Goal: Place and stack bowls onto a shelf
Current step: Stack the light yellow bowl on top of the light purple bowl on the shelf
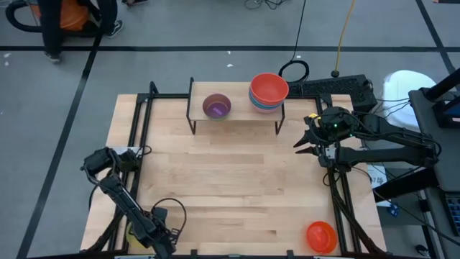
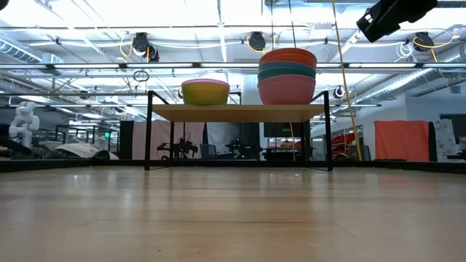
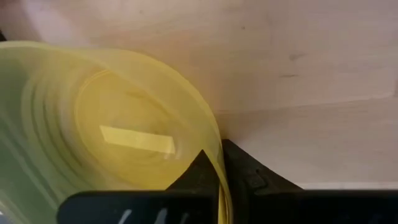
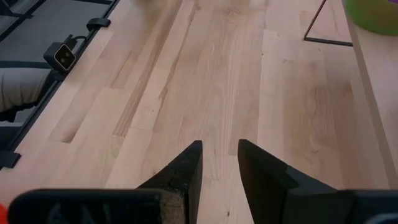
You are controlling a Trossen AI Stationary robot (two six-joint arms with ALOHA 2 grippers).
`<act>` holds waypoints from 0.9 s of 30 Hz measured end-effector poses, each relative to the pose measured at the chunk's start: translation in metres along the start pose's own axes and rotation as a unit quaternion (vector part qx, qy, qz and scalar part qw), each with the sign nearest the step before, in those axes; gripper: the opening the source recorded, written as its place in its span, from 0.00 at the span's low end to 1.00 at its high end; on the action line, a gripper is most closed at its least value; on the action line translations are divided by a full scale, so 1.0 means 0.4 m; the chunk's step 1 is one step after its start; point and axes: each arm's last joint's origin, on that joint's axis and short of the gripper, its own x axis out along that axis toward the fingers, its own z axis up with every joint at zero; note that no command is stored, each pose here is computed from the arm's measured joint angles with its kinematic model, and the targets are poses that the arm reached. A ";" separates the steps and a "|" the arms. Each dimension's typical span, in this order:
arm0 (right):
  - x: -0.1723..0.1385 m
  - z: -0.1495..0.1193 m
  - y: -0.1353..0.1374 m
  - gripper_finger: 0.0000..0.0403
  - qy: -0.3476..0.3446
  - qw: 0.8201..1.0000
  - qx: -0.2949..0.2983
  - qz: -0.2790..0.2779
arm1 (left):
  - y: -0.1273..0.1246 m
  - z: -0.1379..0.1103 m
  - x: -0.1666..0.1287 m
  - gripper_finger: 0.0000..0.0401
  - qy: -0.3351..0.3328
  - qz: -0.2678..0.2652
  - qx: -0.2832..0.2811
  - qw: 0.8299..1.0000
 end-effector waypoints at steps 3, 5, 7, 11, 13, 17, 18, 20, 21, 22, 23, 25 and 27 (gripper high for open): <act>0.000 0.000 0.000 0.24 0.000 1.000 0.000 0.000 | -0.009 0.015 -0.014 0.01 -0.005 -0.014 0.005 1.000; 0.000 0.000 0.000 0.24 0.000 1.000 -0.001 0.000 | -0.013 0.031 -0.035 0.01 -0.016 -0.029 0.006 0.999; 0.000 0.002 -0.001 0.24 -0.004 1.000 -0.003 -0.001 | -0.017 0.050 -0.061 0.01 -0.024 -0.045 0.018 0.999; 0.000 0.005 -0.001 0.24 -0.010 1.000 -0.007 -0.003 | -0.023 0.106 -0.144 0.01 -0.054 -0.105 0.057 0.991; 0.000 0.005 -0.001 0.24 -0.010 1.000 -0.007 -0.003 | -0.022 0.143 -0.190 0.01 -0.074 -0.133 0.074 0.985; 0.000 0.005 -0.001 0.24 -0.009 1.000 -0.007 -0.003 | -0.012 0.224 -0.286 0.01 -0.131 -0.202 0.108 0.965; -0.001 0.004 -0.001 0.24 -0.010 1.000 -0.007 -0.003 | -0.008 0.247 -0.311 0.01 -0.146 -0.220 0.115 0.958; -0.004 0.004 0.001 0.24 -0.013 1.000 -0.008 -0.004 | 0.003 0.296 -0.357 0.01 -0.171 -0.246 0.116 0.947; -0.005 0.003 0.001 0.24 -0.013 1.000 -0.008 -0.004 | 0.009 0.321 -0.378 0.01 -0.182 -0.256 0.117 0.942; -0.006 0.004 0.001 0.24 -0.014 1.000 -0.009 -0.004 | 0.015 0.346 -0.397 0.01 -0.191 -0.264 0.120 0.938; -0.007 0.003 0.002 0.24 -0.015 1.000 -0.009 -0.005 | 0.022 0.369 -0.414 0.01 -0.199 -0.271 0.125 0.933; -0.010 0.003 0.003 0.24 -0.018 1.000 -0.010 -0.006 | 0.031 0.415 -0.460 0.01 -0.218 -0.285 0.141 0.923; -0.013 0.002 0.004 0.24 -0.020 1.000 -0.011 -0.006 | 0.040 0.453 -0.514 0.01 -0.244 -0.303 0.168 0.906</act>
